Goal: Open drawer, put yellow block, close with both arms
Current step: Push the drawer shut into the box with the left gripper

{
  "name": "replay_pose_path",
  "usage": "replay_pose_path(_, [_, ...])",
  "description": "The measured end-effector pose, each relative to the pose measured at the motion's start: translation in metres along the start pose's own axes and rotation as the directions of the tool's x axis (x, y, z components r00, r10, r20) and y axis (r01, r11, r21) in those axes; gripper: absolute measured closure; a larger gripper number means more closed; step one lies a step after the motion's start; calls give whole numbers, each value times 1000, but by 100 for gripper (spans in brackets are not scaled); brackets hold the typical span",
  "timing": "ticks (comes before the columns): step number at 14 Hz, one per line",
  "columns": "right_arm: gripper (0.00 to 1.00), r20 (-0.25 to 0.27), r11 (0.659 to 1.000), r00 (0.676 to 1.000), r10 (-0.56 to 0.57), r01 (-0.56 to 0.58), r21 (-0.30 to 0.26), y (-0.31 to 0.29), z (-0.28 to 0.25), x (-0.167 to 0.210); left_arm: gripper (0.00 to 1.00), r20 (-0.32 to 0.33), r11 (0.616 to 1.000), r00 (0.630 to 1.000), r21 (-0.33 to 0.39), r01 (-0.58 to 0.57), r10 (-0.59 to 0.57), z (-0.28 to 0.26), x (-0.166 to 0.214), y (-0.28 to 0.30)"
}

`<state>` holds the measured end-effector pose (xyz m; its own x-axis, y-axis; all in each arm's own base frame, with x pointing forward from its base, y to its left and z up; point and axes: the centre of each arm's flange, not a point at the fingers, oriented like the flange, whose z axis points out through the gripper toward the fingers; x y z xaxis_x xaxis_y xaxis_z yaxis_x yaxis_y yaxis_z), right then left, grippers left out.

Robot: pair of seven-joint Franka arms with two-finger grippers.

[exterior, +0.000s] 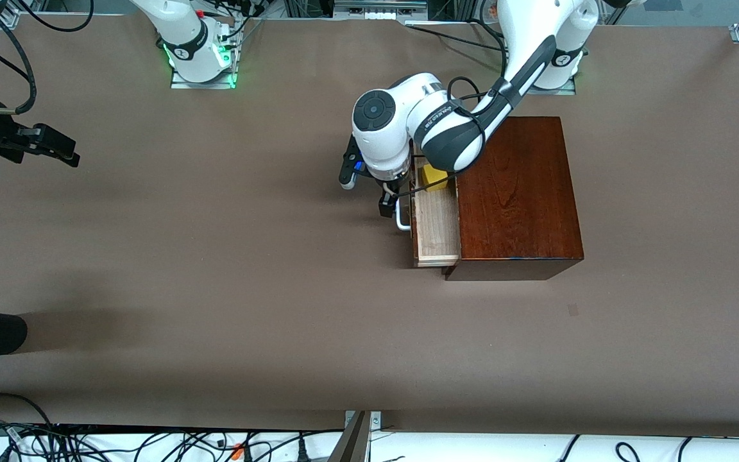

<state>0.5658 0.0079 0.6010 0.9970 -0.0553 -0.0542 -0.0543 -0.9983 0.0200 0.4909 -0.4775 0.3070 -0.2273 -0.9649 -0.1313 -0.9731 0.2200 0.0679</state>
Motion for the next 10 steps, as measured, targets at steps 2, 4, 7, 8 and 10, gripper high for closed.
replay_pose_path(2, [0,-6,1000,1000,0,0,0,0,0,1,0,1,1000,1000,-2,0,0,-1,-2,-1])
replay_pose_path(4, [0,-23,1000,1000,0,0,2,0,-2,3,0,6,1000,1000,-16,6,-6,-2,-7,-2])
replay_pose_path(7, [0,-37,1000,999,0,0,3,0,-2,4,0,48,998,998,-62,29,-26,-2,-24,-3])
replay_pose_path(8, [0,-36,1000,999,-5,5,2,0,-2,4,0,58,997,998,-72,35,-31,-3,-28,-3])
replay_pose_path(10, [0,-39,1000,999,-27,27,2,0,-1,5,0,67,996,997,-81,42,-37,-3,-33,-4])
